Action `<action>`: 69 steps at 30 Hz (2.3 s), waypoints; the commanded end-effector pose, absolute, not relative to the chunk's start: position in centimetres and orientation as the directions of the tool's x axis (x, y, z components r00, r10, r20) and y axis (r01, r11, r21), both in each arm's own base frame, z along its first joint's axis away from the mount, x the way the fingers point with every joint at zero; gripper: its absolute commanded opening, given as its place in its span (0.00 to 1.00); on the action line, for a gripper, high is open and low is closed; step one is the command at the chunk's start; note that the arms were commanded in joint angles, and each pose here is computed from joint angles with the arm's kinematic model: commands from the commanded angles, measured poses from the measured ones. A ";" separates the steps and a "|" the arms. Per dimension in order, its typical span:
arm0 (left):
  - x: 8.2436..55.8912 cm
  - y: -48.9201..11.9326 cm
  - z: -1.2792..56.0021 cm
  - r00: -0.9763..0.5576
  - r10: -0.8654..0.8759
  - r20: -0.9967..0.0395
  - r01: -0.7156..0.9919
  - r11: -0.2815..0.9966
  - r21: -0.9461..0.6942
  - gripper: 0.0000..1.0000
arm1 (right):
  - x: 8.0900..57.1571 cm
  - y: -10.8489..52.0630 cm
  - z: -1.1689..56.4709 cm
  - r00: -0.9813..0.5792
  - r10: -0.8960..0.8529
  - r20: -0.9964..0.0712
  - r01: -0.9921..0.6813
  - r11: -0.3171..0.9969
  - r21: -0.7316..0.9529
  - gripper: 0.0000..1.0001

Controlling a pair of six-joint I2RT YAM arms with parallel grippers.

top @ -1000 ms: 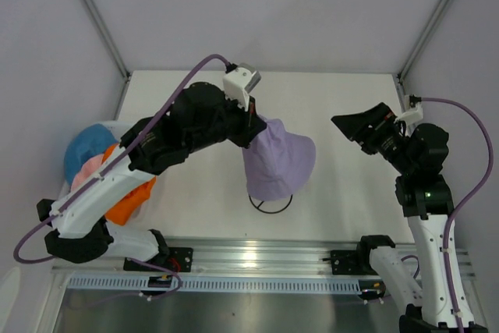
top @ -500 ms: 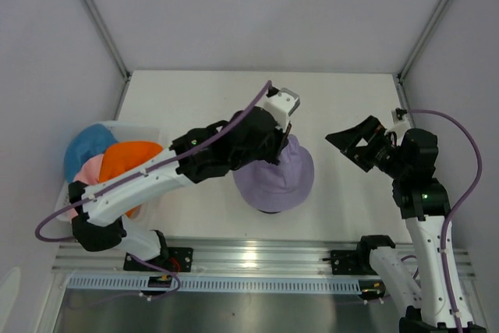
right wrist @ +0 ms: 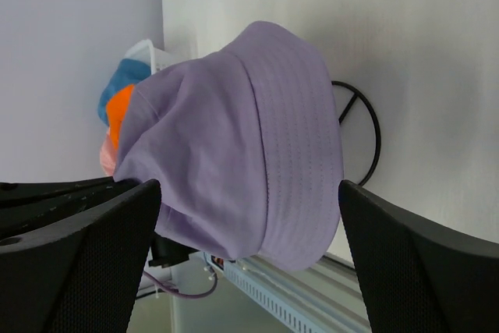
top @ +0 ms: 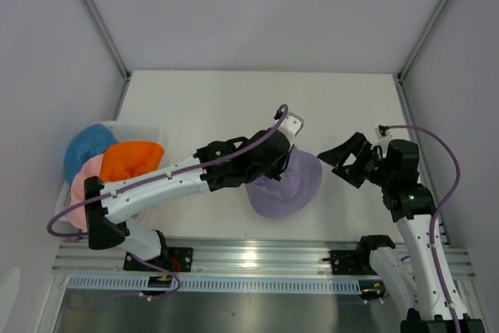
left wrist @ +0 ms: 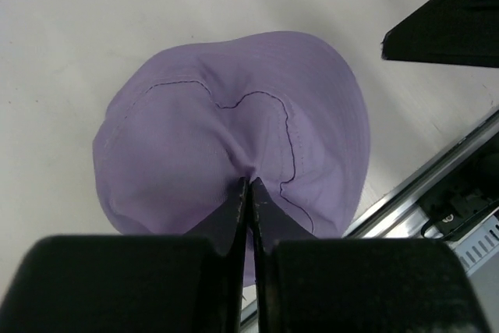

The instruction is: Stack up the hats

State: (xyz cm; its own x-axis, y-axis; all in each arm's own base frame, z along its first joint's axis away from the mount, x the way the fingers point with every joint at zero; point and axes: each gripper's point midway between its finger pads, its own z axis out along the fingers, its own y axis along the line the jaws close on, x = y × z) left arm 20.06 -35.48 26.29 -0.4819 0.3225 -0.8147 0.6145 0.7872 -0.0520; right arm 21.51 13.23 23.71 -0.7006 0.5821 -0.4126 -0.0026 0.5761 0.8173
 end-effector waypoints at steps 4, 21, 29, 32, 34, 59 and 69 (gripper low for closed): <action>18.5 -36.2 27.9 -0.474 0.254 -0.843 0.630 0.767 -0.123 0.29 | 21.7 14.2 22.4 -0.711 0.553 -0.434 -0.053 0.573 0.818 0.99; 20.6 -27.5 36.1 -0.553 -0.120 -0.824 0.420 0.814 -0.401 1.00 | 24.8 14.7 17.5 -0.688 0.443 -0.574 -0.151 0.687 0.711 0.90; 21.9 -24.1 30.9 -0.619 -0.218 -0.754 0.362 0.774 -0.520 1.00 | 27.4 15.4 15.5 -0.697 0.455 -0.555 -0.146 0.667 0.731 0.58; 22.6 -22.8 29.9 -0.613 -0.219 -0.759 0.325 0.806 -0.495 0.99 | 27.6 16.2 15.3 -0.706 0.459 -0.539 -0.164 0.635 0.755 0.36; 23.0 -22.2 29.0 -0.626 -0.217 -0.749 0.301 0.819 -0.489 0.99 | 27.7 16.3 14.6 -0.721 0.460 -0.519 -0.151 0.627 0.765 0.29; 26.1 -10.8 27.1 -0.621 -0.383 -0.684 -0.118 0.908 -0.402 0.99 | 27.7 10.1 9.3 -0.748 0.361 -0.557 0.087 0.885 0.457 0.65; 20.3 1.4 22.4 -0.524 -0.606 -0.599 -0.660 0.733 -0.164 1.00 | 33.3 6.5 23.6 -0.561 0.418 -0.715 0.040 0.876 0.480 0.78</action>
State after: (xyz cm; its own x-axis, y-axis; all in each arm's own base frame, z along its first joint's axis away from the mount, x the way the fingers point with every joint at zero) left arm 24.51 -0.78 26.06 -0.4920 -0.5486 -0.6760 -0.5155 0.8093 -0.2816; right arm 33.49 7.50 22.16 -0.5571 0.4145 -0.7196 0.0467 0.8808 0.4712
